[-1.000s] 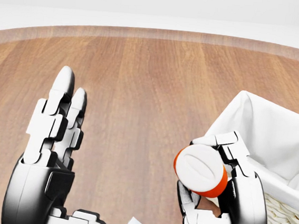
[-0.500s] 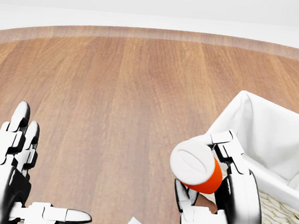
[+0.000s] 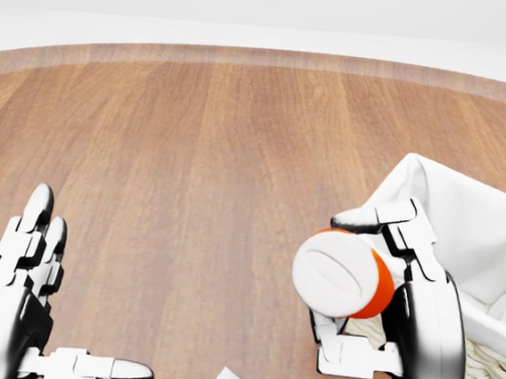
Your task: Pick up the ketchup, and put it in the basket.
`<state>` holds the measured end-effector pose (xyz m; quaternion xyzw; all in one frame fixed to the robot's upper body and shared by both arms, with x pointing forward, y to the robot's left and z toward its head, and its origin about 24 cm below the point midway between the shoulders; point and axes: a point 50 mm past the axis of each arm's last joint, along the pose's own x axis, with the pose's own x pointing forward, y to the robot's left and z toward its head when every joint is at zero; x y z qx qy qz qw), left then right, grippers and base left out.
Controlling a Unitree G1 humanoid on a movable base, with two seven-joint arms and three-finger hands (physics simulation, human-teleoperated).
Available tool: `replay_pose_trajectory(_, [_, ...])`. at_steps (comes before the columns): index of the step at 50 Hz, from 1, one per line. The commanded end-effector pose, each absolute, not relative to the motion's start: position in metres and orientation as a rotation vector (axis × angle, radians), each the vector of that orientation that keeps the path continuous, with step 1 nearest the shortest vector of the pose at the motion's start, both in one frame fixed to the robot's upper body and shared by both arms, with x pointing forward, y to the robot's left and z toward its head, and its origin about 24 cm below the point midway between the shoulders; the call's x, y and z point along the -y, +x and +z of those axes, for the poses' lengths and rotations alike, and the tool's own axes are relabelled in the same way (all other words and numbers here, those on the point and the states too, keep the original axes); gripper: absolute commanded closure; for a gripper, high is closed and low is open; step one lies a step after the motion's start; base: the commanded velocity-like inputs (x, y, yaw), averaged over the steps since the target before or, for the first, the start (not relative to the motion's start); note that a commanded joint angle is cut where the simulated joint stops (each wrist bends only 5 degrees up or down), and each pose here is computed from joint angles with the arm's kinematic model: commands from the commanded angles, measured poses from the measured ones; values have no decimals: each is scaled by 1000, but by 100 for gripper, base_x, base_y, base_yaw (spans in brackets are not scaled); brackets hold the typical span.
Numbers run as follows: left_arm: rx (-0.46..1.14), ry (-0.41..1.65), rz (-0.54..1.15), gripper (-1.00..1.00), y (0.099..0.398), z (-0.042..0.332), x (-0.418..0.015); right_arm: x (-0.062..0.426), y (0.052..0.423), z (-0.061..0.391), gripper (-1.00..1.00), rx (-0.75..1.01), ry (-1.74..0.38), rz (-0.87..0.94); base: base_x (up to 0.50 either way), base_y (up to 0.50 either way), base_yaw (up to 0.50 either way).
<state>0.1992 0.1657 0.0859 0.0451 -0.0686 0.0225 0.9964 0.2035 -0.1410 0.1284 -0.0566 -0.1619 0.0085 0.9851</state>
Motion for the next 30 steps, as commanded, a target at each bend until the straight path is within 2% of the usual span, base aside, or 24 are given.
replay_pose_trajectory(1, [134, 96, 41, -100, 198, 84, -165, 144, 200, 158, 100, 464, -213, -8, 0, 0, 0])
replay_pose_trajectory(21, [141, 98, 44, -100, 197, 85, -165, 144, 203, 177, 100, 548, -367, 5, 0, 0, 0])
replay_pose_trajectory(30, [141, 101, 45, -100, 198, 85, -166, 147, 208, 200, 100, 627, -578, 10, 0, 0, 0])
